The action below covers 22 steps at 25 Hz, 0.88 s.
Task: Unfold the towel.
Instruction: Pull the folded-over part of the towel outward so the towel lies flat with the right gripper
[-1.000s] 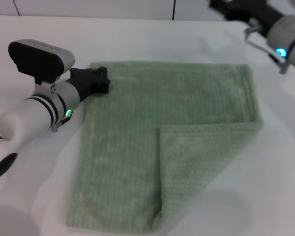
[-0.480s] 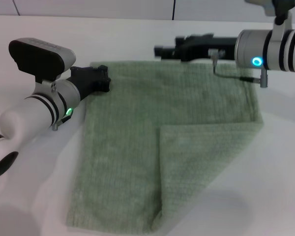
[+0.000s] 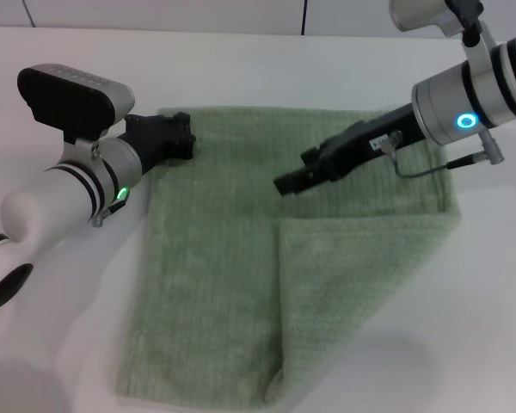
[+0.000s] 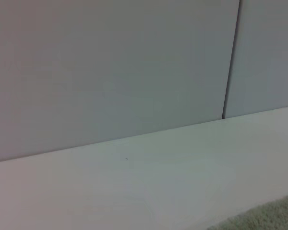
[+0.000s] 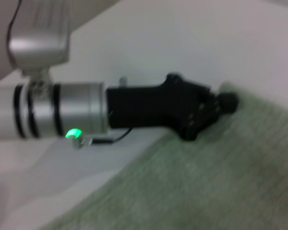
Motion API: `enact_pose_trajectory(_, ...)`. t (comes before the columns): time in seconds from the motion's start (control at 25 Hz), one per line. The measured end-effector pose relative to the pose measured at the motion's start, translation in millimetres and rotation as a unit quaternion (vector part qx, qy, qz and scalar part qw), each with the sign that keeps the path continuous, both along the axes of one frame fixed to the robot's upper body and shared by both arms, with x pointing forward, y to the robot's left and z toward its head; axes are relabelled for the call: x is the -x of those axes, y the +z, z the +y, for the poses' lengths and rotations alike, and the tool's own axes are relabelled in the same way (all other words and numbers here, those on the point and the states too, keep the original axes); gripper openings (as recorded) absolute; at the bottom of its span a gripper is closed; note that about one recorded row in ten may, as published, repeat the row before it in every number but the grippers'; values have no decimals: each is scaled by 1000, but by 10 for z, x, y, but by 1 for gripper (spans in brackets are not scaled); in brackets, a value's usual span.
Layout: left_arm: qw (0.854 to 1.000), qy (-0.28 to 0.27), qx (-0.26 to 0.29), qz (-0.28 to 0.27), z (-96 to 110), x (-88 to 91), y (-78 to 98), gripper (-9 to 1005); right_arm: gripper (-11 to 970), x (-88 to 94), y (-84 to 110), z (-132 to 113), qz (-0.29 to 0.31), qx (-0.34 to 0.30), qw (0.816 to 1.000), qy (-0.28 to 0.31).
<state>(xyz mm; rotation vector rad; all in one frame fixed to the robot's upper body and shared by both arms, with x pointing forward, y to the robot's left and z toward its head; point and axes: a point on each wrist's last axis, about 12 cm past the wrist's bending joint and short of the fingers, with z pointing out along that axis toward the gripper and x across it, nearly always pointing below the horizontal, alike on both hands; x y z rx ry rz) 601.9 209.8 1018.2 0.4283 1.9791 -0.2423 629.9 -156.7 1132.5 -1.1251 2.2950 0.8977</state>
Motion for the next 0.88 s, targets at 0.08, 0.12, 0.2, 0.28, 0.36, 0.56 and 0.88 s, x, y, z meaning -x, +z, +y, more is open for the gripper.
enact_pose_trajectory(0.08,1000,0,0,0,-2,0,1,48,695,5,19,2,5,6,1000,8)
enact_pose_trajectory(0.12,1000,0,0,0,-2,0,1,49,694,8,36,6,10,13,1000,15)
enact_pose_trajectory(0.2,1000,0,0,0,-1,-1,2,50,693,7,74,20,19,33,999,29)
enact_pose_trajectory(0.28,1000,1,0,0,4,-4,4,51,691,7,80,26,21,40,998,32)
enact_pose_trajectory(0.36,1000,1,0,0,4,-4,4,52,690,13,82,36,24,54,998,39)
enact_pose_trajectory(0.56,1000,1,1,-1,8,-6,5,54,686,34,63,81,27,69,996,52)
enact_pose_trajectory(0.88,1000,2,2,-1,9,-7,8,58,680,94,-61,241,18,78,995,57)
